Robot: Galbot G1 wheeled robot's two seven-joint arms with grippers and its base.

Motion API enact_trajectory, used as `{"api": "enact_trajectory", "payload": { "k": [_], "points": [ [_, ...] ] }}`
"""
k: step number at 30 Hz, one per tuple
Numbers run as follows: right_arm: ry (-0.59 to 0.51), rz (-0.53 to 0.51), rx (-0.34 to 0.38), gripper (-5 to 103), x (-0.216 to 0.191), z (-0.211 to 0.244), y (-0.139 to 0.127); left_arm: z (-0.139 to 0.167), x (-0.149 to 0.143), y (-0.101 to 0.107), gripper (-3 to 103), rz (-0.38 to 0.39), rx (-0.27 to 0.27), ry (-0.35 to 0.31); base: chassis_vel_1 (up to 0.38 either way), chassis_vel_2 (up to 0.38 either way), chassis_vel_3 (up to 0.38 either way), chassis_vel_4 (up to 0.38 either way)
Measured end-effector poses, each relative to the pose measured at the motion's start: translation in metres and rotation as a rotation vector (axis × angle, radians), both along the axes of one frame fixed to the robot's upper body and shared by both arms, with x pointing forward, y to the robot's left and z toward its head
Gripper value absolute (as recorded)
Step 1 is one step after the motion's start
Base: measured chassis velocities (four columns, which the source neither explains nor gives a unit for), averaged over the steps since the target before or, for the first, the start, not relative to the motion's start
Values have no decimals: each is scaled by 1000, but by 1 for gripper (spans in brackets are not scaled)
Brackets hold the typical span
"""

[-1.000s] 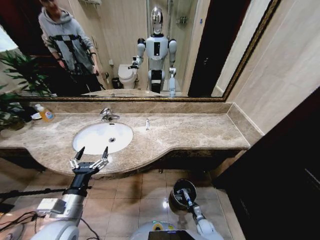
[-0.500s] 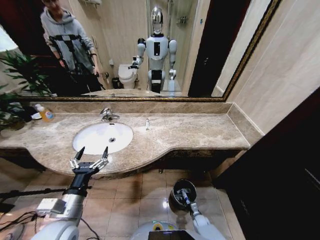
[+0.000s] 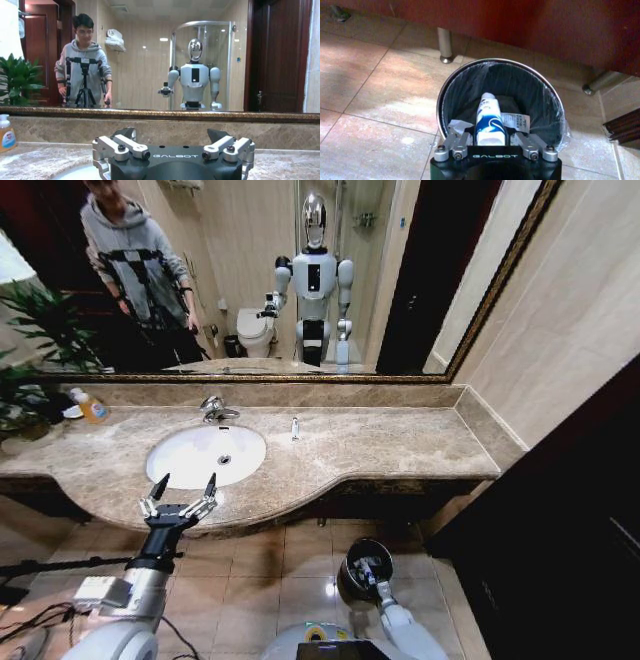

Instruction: Pick up the trash from the sink and place it in the trash bin.

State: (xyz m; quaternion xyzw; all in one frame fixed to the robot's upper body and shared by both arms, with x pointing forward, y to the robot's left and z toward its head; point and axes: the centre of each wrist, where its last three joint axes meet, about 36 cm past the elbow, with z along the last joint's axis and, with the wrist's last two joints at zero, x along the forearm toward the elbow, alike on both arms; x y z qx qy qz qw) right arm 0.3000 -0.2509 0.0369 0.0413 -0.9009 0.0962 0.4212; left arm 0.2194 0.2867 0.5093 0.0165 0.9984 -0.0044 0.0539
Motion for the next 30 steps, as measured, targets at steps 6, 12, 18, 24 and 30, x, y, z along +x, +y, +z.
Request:
{"api": "enact_trajectory", "payload": {
  "k": [6, 12, 18, 24, 30],
  "points": [
    [-3, -6, -7, 57, 1, 0, 1, 0, 0, 0, 100, 0, 0, 0, 0, 0, 0, 0],
    [-3, -6, -9, 79, -1, 0, 0, 0, 0, 0, 100, 0, 0, 0, 0, 0, 0, 0],
    [-4, -6, -11, 98, -1, 1, -1, 0, 0, 0, 100, 0, 0, 0, 0, 0, 0, 0],
    [-10, -5, -10, 100, -3, 1, 1, 0, 0, 0, 100, 0, 0, 0, 0, 0, 0, 0],
    [-51, 10, -10, 100, -3, 15, 0, 0, 0, 0, 100, 0, 0, 0, 0, 0, 0, 0]
  ]
}}
